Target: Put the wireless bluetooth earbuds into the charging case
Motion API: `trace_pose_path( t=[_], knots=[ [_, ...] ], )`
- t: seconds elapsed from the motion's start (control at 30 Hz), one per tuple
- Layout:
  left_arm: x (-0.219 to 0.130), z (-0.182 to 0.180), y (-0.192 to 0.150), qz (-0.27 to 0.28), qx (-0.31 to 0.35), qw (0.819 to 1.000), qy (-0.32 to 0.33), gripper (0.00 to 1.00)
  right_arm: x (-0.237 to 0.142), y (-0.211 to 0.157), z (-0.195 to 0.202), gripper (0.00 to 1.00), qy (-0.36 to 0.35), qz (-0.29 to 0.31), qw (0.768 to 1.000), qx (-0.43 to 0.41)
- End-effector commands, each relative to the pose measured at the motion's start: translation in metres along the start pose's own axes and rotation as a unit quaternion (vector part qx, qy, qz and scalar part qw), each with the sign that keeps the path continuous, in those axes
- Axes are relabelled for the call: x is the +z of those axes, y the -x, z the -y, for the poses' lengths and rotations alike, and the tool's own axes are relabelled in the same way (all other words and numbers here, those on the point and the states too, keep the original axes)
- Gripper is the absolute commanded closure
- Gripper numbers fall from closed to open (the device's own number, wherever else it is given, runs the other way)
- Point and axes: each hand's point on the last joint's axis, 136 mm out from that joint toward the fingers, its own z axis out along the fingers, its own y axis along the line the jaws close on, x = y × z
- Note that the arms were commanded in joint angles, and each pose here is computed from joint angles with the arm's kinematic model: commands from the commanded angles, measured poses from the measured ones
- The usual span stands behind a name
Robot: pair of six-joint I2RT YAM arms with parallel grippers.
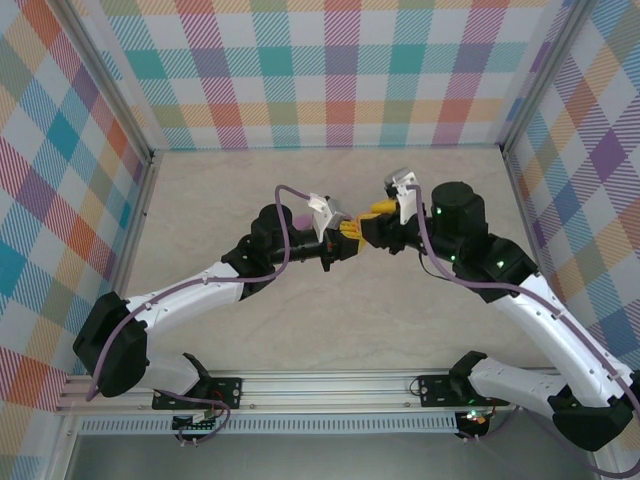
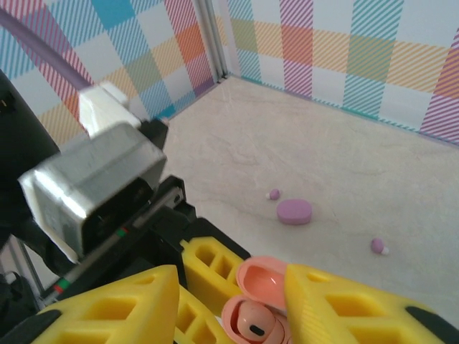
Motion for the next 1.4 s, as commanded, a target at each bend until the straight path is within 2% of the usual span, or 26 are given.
trace_pose_path(
  t=[0.0, 0.2, 0.33, 0.4, 0.53, 0.73, 1.37],
  knots=[
    [-0.002, 0.01, 0.018, 0.025, 0.017, 1.0, -0.008, 1.0, -0.008, 0.012, -0.004, 0.64, 0.002, 0.002, 1.0, 0.025],
    [-0.004, 0.01, 0.014, 0.022, 0.017, 1.0, -0.008, 1.0, -0.005, 0.013, 0.012, 0.68, -0.028, -0.03, 0.997, 0.064],
    [-0.008, 0.017, 0.015, 0.016, 0.027, 0.999, -0.018, 1.0, -0.002, 0.002, 0.055, 0.68, -0.102, -0.073, 0.984, 0.126],
    [-0.01, 0.021, 0.014, 0.006, 0.035, 0.999, -0.025, 1.0, 0.001, -0.005, 0.071, 0.68, -0.11, -0.09, 0.975, 0.17],
    [-0.016, 0.027, 0.015, -0.001, 0.046, 0.998, -0.033, 1.0, 0.015, -0.014, 0.073, 0.69, -0.046, -0.113, 0.959, 0.254],
    [-0.019, 0.029, 0.016, -0.008, 0.049, 0.998, -0.031, 1.0, 0.033, -0.026, 0.054, 0.71, 0.046, -0.137, 0.943, 0.299],
    [-0.021, 0.017, 0.019, 0.012, 0.042, 0.999, 0.005, 1.0, 0.028, -0.039, 0.023, 0.78, 0.143, -0.156, 0.922, 0.324]
  ],
)
